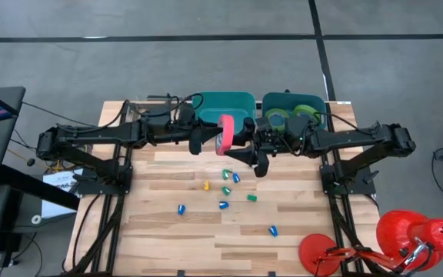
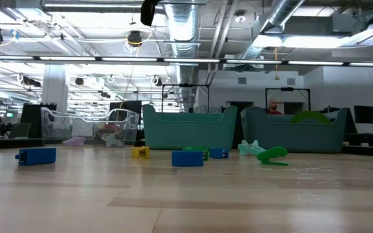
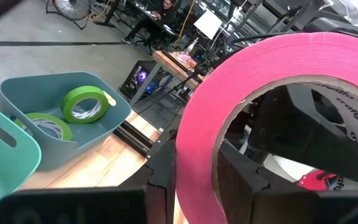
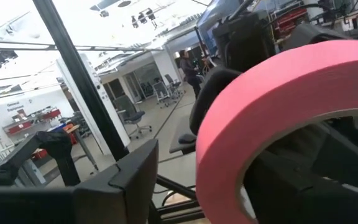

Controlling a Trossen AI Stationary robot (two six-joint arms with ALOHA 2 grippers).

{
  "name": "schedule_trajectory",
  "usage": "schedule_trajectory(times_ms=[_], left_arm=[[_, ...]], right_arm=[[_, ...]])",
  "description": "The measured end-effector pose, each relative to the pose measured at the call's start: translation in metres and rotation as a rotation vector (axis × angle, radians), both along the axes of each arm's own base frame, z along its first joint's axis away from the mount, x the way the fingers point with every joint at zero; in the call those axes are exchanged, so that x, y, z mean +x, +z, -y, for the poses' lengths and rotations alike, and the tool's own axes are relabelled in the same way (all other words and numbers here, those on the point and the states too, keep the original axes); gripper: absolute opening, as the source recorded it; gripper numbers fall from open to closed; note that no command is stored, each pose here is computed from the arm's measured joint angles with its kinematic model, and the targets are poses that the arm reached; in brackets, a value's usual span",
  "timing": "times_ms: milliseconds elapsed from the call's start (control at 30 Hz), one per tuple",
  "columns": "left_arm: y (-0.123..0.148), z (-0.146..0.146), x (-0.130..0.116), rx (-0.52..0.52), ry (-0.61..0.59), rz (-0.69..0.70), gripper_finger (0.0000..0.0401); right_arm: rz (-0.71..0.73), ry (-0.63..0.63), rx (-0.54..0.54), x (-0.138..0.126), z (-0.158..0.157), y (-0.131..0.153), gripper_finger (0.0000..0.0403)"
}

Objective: Pick and place Stapler, Stapler remover, tape
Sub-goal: Put the pink tape into the blue bin

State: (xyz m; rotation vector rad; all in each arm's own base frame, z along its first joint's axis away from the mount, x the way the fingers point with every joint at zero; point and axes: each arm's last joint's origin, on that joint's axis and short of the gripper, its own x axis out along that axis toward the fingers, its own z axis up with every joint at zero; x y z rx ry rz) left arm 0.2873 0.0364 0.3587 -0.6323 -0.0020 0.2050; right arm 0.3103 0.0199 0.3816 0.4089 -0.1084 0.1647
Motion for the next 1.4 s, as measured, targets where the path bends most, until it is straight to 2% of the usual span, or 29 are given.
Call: schedule_trajectory(times_ms=[533, 900, 1000, 1267, 1400], left_arm=[[0.0004, 0.0002, -0.0001, 0.004, -0.004, 0.001, 0.0077], [0.0003, 0.0005, 0.0000, 0.004, -0.005, 0.000, 0.0082], [0.0003, 0.0022, 0.0002, 0.018, -0.016, -0.003, 0.0102], [0.0004, 0.0040, 0.0004, 0.021, -0.028, -0.003, 0.0200], [0.0004, 0.0053, 0.0006, 0.019, -0.070, -0.001, 0.0239]], right_arm=[[-0.010, -0.001, -0.002, 0.0022, 0.0001, -0.0025, 0.0097], [-0.017, 0.000, -0.002, 0.0022, -0.0001, -0.0032, 0.0086], [-0.017, 0.003, -0.005, 0.0022, -0.0004, -0.0032, 0.0086], [-0.019, 0.003, -0.005, 0.0024, -0.0003, -0.0035, 0.0083], [-0.019, 0.003, -0.004, 0.0024, -0.0003, -0.0035, 0.0083]])
